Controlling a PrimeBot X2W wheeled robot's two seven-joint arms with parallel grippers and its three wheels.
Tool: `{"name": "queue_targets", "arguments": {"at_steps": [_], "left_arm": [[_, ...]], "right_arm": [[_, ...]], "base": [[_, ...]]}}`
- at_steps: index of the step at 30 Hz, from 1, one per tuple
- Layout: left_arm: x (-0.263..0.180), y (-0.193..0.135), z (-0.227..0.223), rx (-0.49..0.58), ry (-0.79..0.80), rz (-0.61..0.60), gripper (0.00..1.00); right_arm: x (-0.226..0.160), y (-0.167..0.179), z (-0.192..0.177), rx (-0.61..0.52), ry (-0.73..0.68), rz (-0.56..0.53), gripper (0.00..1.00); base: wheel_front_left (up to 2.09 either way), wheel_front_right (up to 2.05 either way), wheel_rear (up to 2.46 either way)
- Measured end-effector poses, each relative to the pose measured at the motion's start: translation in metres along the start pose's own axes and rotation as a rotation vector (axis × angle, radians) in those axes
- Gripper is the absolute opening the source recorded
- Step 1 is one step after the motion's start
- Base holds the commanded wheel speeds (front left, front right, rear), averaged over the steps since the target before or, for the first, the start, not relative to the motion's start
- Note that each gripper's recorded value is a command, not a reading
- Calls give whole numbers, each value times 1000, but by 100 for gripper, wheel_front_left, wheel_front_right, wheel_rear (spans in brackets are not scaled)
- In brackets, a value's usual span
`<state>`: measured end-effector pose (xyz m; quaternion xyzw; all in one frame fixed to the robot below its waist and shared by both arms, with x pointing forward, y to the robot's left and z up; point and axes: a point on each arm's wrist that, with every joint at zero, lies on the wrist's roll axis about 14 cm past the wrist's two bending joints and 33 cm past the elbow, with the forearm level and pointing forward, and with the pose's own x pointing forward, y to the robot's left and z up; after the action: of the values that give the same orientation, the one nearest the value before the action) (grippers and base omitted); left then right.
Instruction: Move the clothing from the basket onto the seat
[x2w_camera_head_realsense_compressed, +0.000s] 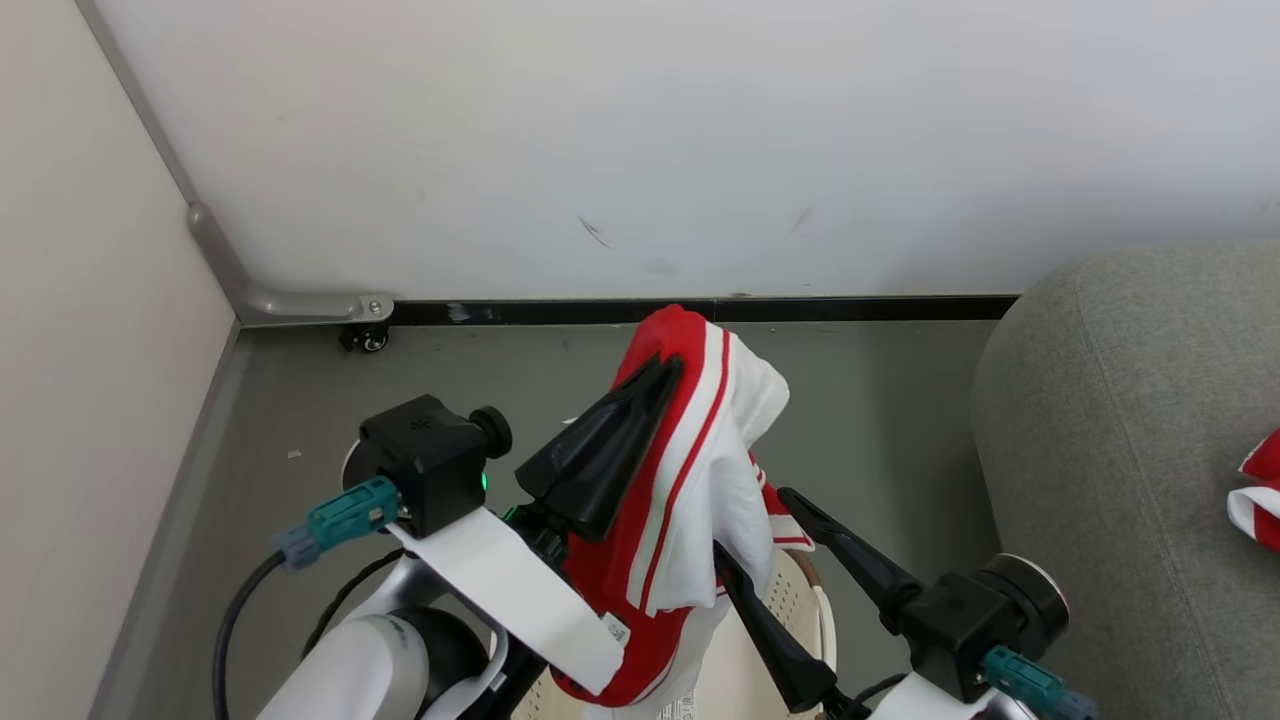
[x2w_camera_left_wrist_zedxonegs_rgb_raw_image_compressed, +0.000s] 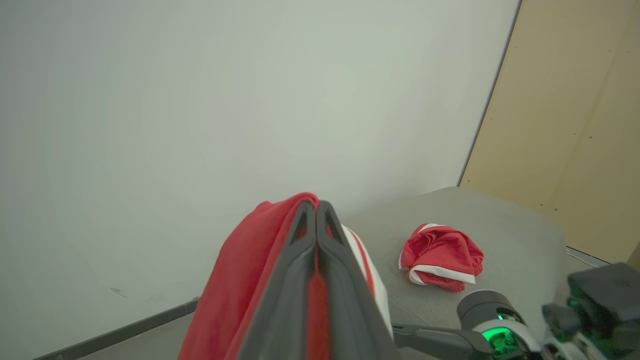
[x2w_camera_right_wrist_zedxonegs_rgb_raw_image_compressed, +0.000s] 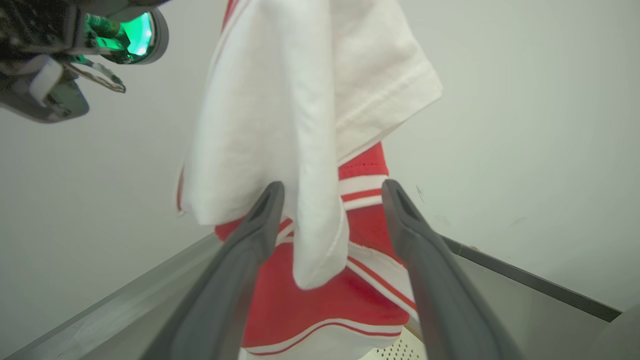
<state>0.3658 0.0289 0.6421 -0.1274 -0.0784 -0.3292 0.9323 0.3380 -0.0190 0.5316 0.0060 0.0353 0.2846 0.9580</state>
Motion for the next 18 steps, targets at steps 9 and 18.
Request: {"name": "queue_targets", "arguments": {"at_steps": [9, 18], "left_arm": [[2, -21, 1, -33, 7, -65, 0], [2, -33, 4, -60, 7, -109, 0]], "right_arm": [[4, -6, 0, -18, 4, -2, 100], [10, -13, 0, -17, 5, -15, 0]], "base": [[0, 0, 0], [0, 0, 0]]}}
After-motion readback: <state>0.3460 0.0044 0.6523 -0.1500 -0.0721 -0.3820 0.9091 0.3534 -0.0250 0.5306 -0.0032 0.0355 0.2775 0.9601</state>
